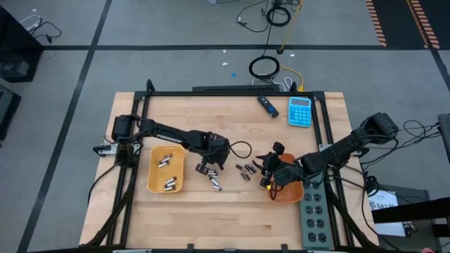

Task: Sort batteries
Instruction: Put the white battery into the yellow bin

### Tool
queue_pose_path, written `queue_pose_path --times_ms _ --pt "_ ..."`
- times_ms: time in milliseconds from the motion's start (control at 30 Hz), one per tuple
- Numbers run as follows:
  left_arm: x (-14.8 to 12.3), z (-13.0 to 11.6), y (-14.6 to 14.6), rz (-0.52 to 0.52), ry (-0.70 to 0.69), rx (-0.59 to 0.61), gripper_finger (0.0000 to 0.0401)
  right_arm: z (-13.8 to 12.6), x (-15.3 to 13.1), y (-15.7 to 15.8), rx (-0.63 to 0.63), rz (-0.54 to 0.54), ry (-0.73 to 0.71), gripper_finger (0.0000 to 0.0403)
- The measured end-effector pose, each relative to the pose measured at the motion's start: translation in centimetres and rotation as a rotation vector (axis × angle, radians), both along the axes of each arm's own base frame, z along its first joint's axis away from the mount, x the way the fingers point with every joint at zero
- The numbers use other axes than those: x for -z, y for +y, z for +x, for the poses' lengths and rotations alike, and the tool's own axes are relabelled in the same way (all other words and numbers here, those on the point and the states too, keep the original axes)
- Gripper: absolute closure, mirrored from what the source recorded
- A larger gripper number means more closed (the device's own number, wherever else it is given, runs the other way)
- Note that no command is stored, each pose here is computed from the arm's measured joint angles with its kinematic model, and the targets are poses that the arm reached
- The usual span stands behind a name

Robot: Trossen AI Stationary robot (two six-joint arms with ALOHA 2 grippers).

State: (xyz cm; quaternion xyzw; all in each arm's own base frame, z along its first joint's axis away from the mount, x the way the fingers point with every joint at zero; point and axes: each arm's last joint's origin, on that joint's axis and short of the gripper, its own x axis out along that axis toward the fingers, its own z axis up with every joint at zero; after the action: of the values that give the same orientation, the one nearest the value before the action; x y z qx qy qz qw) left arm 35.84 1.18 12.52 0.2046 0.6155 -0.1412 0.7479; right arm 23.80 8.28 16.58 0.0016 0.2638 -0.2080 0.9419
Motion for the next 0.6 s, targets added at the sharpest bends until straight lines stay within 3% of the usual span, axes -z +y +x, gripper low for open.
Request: queue_pose_path --times_ms 300,467,600 --pt "-3.7 -0.3 -0.3 0.038 -0.073 -0.037 0.04 0.0 0.0 0.0 0.001 0.001 0.0 0.0273" --pt "-7.1 -0.9 -0.2 0.057 -0.164 -0.089 0.04 0.0 0.0 0.0 0.002 0.003 -0.001 0.0273" --pt "-8.0 -1.7 0.1 0.038 -0.161 -0.162 0.04 0.0 0.0 0.0 0.004 0.006 -0.002 0.0273"
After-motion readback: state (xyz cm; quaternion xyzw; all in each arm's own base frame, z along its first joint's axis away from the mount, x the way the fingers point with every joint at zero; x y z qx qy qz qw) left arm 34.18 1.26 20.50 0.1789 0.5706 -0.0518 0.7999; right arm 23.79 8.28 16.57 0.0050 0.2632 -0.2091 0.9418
